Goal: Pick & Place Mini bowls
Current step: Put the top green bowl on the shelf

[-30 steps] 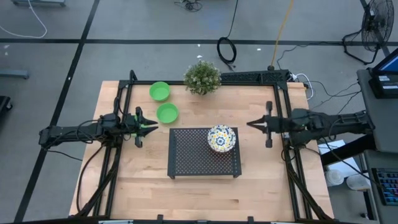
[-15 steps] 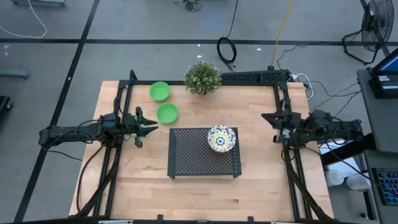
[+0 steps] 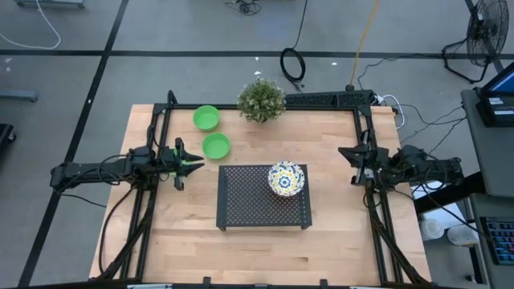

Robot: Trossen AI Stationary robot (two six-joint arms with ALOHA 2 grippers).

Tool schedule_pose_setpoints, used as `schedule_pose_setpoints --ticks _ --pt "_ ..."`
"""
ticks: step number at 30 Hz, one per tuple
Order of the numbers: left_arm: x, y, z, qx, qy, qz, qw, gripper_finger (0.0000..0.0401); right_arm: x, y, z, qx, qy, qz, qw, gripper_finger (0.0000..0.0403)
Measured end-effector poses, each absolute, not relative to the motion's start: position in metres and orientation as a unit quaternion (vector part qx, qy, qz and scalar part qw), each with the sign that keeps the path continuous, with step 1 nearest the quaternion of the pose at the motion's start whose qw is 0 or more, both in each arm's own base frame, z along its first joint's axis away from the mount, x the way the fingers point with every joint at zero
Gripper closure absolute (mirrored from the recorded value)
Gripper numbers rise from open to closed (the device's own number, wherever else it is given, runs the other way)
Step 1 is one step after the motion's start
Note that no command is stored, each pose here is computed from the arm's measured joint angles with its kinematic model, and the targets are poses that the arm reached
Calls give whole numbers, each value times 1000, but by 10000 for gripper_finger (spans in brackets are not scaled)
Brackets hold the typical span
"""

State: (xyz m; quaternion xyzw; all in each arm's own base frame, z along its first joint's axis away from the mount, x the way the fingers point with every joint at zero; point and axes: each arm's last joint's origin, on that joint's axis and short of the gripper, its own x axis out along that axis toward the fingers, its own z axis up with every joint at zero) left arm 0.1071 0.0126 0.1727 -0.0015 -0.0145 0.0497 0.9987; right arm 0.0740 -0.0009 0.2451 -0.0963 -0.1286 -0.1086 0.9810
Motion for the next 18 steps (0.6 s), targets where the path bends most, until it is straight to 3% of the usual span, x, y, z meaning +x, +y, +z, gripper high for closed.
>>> schedule_pose_setpoints --ticks 11,18 --pt "107 13 173 -2 -14 50 999 302 87 0 213 -90 -153 -111 978 403" --pt "107 13 173 -2 -14 50 999 302 88 0 212 -88 -155 -111 978 403"
